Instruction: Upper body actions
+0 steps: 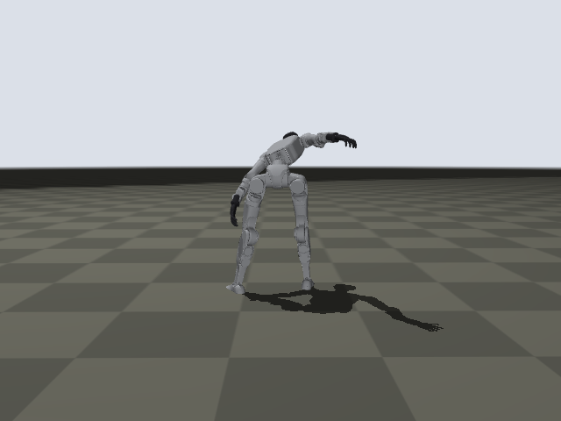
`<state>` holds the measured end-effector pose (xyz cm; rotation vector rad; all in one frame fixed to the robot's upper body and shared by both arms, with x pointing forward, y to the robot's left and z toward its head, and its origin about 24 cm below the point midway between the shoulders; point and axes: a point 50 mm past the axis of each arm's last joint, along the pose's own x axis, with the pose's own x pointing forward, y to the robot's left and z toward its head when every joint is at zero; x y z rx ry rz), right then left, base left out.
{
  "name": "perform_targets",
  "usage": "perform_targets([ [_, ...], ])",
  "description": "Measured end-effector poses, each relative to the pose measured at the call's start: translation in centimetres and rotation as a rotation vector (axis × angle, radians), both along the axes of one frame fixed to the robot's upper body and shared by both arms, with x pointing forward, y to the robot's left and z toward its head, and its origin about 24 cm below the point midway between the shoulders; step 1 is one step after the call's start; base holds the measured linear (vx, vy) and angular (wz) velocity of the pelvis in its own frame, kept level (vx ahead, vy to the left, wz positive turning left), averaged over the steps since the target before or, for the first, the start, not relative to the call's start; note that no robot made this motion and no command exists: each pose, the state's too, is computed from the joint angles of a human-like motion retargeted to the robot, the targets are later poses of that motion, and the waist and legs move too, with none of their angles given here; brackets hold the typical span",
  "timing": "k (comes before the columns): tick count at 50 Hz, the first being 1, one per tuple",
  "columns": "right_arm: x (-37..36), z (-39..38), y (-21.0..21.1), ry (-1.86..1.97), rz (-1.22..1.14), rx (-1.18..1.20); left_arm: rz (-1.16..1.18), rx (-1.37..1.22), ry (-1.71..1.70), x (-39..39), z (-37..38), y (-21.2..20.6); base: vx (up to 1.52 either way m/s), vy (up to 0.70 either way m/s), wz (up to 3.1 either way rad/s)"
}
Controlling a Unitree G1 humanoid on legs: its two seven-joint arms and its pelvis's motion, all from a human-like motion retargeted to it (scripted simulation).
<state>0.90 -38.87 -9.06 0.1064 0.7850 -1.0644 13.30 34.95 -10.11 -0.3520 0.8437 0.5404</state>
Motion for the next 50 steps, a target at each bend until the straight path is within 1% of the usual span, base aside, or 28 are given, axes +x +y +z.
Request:
perform_targets([
  [5,4.2,0.9,-1.1,0.052,0.257,0.015,0.051,-0.054,0.419,-15.1,-3.0,-1.3,0.05,0.17,0.92],
  [8,6.5,1.9,-1.9,0.083,0.371,-0.027,0.124,-0.145,0.711,-25.7,-2.1,-3.6,0.07,0.20,1.13],
  [10,7.2,2.6,-2.6,0.138,0.430,-0.074,0.204,-0.225,0.858,-31.5,-0.5,-5.5,0.09,0.13,1.35],
  [13,7.2,3.6,-3.7,0.242,0.469,-0.141,0.373,-0.265,1.020,-37.6,2.7,-7.2,0.12,0.23,1.55],
  [17,8.0,4.4,-4.4,0.354,0.496,-0.212,0.628,-0.207,1.137,-41.5,5.4,-8.4,0.12,0.17,1.72],
  [20,9.6,4.8,-4.4,0.395,0.560,-0.246,0.787,-0.153,1.133,-41.4,5.1,-9.0,0.08,0.06,1.55],
  [23,11.2,5.0,-4.1,0.418,0.607,-0.262,0.856,-0.117,1.074,-40.3,4.1,-8.7,0.12,-0.03,1.49],
  [25,12.3,5.3,-3.9,0.403,0.612,-0.268,0.837,-0.105,1.047,-39.1,3.2,-8.3,0.15,-0.17,1.44],
  [27,12.8,6.1,-4.5,0.381,0.592,-0.272,0.761,-0.093,1.054,-37.5,2.1,-7.9,0.28,0.00,1.12],
  [34,15.0,8.7,-5.7,0.352,0.583,-0.326,0.674,-0.061,1.045,-32.6,-1.2,-8.3,0.15,-0.15,1.06],
  [40,14.7,11.6,-8.0,0.226,0.421,-0.340,0.552,-0.059,0.975,-28.0,-3.2,-8.0,0.13,-0.26,0.79],
  [45,15.4,12.1,-8.1,0.114,0.349,-0.296,0.531,0.100,0.904,-24.5,-2.9,-4.1,0.06,-0.32,0.39],
  [50,17.1,12.3,-7.4,0.043,0.400,-0.246,0.648,0.283,0.820,-22.3,-1.7,-0.9,-0.02,-0.27,0.12],
])
